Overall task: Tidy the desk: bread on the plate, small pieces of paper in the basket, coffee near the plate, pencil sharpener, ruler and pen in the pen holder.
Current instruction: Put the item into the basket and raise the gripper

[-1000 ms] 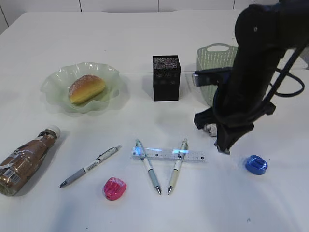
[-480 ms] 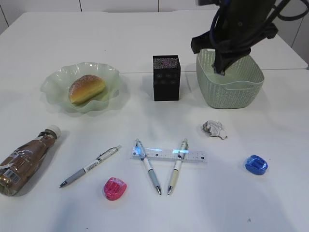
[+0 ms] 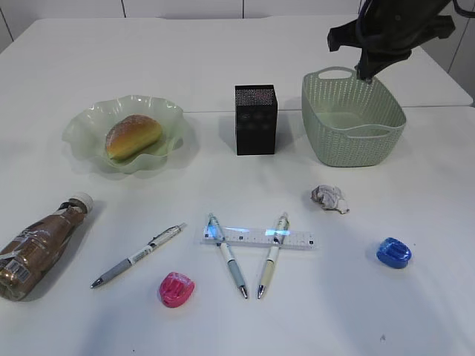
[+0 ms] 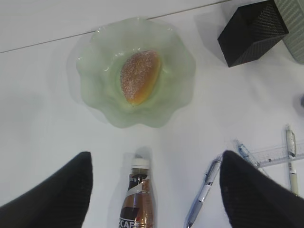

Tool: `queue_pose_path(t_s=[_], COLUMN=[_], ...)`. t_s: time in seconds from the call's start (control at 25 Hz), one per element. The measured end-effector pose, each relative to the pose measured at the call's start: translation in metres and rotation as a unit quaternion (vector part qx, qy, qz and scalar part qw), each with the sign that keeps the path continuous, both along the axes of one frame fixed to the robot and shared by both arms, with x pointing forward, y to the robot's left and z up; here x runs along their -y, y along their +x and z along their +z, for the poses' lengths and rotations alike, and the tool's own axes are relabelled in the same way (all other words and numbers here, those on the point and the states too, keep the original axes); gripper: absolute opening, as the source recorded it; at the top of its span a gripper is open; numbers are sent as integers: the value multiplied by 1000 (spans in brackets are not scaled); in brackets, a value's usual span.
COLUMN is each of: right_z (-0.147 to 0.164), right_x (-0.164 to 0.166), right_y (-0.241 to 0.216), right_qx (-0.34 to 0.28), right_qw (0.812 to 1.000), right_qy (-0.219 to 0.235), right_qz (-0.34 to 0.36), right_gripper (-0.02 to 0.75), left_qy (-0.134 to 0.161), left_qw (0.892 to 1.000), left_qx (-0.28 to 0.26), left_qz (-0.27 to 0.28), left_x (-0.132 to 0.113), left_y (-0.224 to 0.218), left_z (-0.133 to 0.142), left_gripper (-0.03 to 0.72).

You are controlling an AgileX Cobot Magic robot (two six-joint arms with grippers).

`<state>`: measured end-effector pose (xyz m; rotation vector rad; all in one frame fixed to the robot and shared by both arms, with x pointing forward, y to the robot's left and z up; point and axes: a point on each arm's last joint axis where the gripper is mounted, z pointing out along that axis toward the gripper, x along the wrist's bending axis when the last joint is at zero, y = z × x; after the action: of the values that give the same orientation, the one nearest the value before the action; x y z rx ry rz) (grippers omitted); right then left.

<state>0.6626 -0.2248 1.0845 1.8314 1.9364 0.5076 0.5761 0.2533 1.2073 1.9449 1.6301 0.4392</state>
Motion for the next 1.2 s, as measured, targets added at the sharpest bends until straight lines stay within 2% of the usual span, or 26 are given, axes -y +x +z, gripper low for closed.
queue_pose_path(t_s=[0.28, 0.52, 0.56, 0.6, 0.68, 0.92, 1.04, 1.2], right_z=[-20, -36, -28, -44, -54, -71, -82, -83], right_x=[9, 12, 12, 16, 20, 32, 34, 33], right_y=[33, 64, 66, 73, 79, 85, 87, 89], right_qx=[14, 25, 37, 23, 16, -1, -11, -7], right_qw=[999, 999, 999, 999, 999, 998, 998, 998], right_qy=[-35, -36, -34, -36, -37, -40, -41, -39], right_qz=[-6, -16, -17, -21, -27, -38, -40, -39], right_gripper=[29, 29, 29, 29, 29, 31, 55, 157], left_qy=[10, 11, 11, 11, 11, 11, 11, 11], left_qw=[1000, 1000, 1000, 1000, 1000, 1000, 1000, 1000], left_qx=[1, 1, 1, 1, 1, 1, 1, 1], left_qz=[3, 4, 4, 4, 4, 4, 4, 4], left_x=[-2, -2, -2, -2, -2, -2, -2, -2], left_y=[0, 0, 0, 0, 0, 0, 0, 0], left_z=[0, 0, 0, 0, 0, 0, 0, 0], left_gripper=[592, 592, 592, 592, 592, 592, 592, 592])
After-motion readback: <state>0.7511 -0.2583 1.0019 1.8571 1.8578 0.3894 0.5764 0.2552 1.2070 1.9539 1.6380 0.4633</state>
